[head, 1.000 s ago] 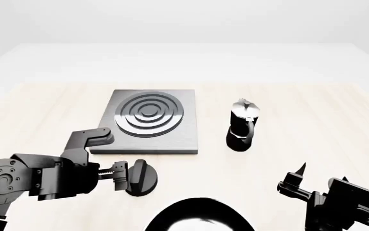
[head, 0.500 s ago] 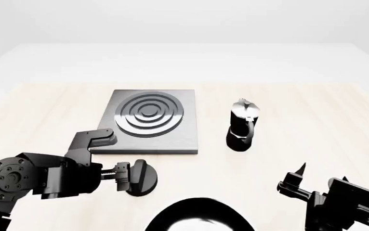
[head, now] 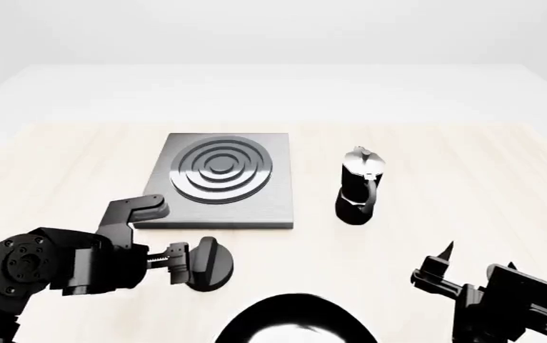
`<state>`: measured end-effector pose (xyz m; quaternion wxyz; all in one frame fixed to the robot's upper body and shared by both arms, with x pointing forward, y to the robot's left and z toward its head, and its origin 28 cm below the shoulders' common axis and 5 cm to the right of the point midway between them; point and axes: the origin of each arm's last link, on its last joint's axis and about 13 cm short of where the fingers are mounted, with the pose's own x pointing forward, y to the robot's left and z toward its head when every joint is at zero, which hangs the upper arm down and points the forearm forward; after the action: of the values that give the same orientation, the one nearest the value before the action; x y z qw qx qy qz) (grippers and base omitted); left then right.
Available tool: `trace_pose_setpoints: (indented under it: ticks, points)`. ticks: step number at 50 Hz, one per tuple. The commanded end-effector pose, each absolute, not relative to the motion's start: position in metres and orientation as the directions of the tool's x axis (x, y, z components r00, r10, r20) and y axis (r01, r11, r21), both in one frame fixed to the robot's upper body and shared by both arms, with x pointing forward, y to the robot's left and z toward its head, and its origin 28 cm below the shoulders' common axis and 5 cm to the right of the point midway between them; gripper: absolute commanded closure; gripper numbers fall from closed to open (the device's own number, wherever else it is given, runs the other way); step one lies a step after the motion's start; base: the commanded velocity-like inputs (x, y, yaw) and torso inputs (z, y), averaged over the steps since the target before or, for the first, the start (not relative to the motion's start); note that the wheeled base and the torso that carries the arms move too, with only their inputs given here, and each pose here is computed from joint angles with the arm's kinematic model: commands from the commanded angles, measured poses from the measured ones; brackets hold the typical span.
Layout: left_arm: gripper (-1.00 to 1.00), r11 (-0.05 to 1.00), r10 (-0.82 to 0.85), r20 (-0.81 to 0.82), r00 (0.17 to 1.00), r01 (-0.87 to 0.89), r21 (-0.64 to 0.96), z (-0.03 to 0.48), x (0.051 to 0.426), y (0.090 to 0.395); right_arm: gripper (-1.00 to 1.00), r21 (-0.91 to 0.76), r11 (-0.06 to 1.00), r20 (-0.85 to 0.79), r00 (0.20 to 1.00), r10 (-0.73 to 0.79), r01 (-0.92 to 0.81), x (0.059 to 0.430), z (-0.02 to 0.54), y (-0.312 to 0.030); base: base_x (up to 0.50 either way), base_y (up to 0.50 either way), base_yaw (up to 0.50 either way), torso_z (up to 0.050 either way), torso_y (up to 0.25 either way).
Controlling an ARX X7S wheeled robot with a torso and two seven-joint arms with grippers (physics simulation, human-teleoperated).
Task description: Turn on the stove and put the frying pan on it.
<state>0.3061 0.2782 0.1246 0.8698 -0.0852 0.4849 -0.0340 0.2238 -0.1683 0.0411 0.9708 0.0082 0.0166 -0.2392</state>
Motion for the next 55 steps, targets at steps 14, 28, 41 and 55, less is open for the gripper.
trace_pose_setpoints:
  ticks: [14, 28, 41, 55]
  points:
    - [-1.0, 0.981, -0.162, -0.847, 0.507, -0.013, -0.196, 0.114, 0.311, 0.276, -1.0, 0.007, 0.887, -0.037, 0.886, -0.462, 0.462, 0.224, 0.04, -0.168, 0.0, 0.0, 0.0, 0.0, 0.0]
    - [-1.0, 0.97, -0.232, -0.844, 0.484, 0.055, -0.236, 0.114, 0.311, 0.265, -1.0, 0.01, 0.887, -0.036, 0.886, -0.462, 0.462, 0.223, 0.041, -0.168, 0.0, 0.0, 0.0, 0.0, 0.0]
    - [-1.0, 0.946, -0.321, -0.835, 0.448, 0.101, -0.309, 0.111, 0.312, 0.254, -1.0, 0.009, 0.888, -0.037, 0.887, -0.46, 0.46, 0.224, 0.041, -0.168, 0.0, 0.0, 0.0, -0.001, 0.0]
    - [-1.0, 0.93, -0.367, -0.824, 0.431, 0.14, -0.341, 0.115, 0.311, 0.246, -1.0, 0.009, 0.89, -0.039, 0.889, -0.455, 0.456, 0.224, 0.04, -0.167, 0.0, 0.0, 0.0, -0.001, 0.0]
